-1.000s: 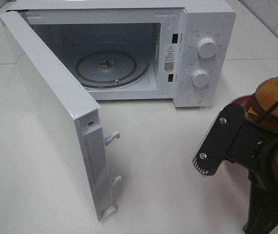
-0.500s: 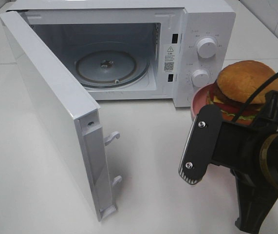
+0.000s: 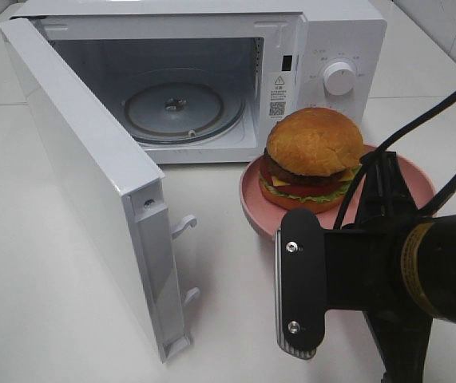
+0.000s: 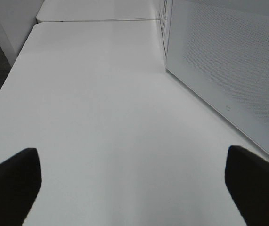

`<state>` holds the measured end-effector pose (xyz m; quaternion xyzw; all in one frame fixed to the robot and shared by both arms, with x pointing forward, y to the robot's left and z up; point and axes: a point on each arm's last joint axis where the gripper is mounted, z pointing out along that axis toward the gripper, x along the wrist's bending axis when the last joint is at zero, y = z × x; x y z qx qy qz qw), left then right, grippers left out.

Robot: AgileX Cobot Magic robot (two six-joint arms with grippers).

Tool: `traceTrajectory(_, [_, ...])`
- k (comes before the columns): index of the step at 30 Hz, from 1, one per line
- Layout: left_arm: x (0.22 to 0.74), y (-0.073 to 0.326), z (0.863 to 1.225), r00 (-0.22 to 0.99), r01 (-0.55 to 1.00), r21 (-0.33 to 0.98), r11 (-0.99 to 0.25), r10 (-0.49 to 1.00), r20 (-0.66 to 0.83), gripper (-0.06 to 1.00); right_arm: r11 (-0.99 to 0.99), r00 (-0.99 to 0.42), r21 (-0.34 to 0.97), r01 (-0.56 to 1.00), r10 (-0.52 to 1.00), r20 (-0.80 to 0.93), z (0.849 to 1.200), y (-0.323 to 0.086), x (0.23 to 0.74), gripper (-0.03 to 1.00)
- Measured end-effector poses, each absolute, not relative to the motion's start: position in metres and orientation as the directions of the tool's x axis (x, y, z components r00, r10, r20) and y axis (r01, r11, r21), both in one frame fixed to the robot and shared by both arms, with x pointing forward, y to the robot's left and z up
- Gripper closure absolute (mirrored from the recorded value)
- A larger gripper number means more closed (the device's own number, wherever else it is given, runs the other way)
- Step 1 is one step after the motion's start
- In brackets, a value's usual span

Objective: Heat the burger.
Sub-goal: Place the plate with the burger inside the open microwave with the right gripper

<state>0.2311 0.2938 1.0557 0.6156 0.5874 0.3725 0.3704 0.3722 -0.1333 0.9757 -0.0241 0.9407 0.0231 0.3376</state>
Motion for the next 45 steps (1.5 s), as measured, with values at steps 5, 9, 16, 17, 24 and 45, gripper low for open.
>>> traceTrajectory(5, [0.231, 0.294, 1.056, 0.032, 0.447, 0.894, -0.035, 0.999, 0.023, -0.03, 0.993, -0.768, 0.041, -0.112, -0.06, -0.638, 0.976, -0.129, 0.372, 0.89])
traceTrajectory(9, [0.231, 0.294, 1.056, 0.032, 0.447, 0.894, -0.035, 0.999, 0.023, -0.03, 0.985, -0.746, 0.028, -0.171, -0.111, -0.657, 0.977, -0.127, 0.373, 0.88])
traceTrajectory(16, [0.231, 0.294, 1.056, 0.032, 0.447, 0.894, -0.035, 0.999, 0.023, -0.03, 0.951, -0.712, 0.033, -0.306, -0.206, -0.671, 0.978, -0.118, 0.372, 0.88])
traceTrajectory(17, [0.231, 0.294, 1.056, 0.032, 0.447, 0.894, -0.035, 0.999, 0.023, -0.03, 0.946, -0.709, 0.034, -0.324, -0.218, -0.671, 0.978, -0.117, 0.371, 0.88])
traceTrajectory(24, [0.231, 0.294, 1.056, 0.032, 0.447, 0.894, -0.035, 0.999, 0.023, -0.03, 0.92, -0.7, 0.049, -0.39, -0.261, -0.664, 0.977, -0.117, 0.377, 0.88])
traceTrajectory(45, [0.231, 0.294, 1.056, 0.032, 0.447, 0.894, -0.035, 0.999, 0.023, -0.03, 0.838, -0.616, 0.004, -0.546, -0.398, -0.679, 0.977, -0.146, 0.42, 0.88])
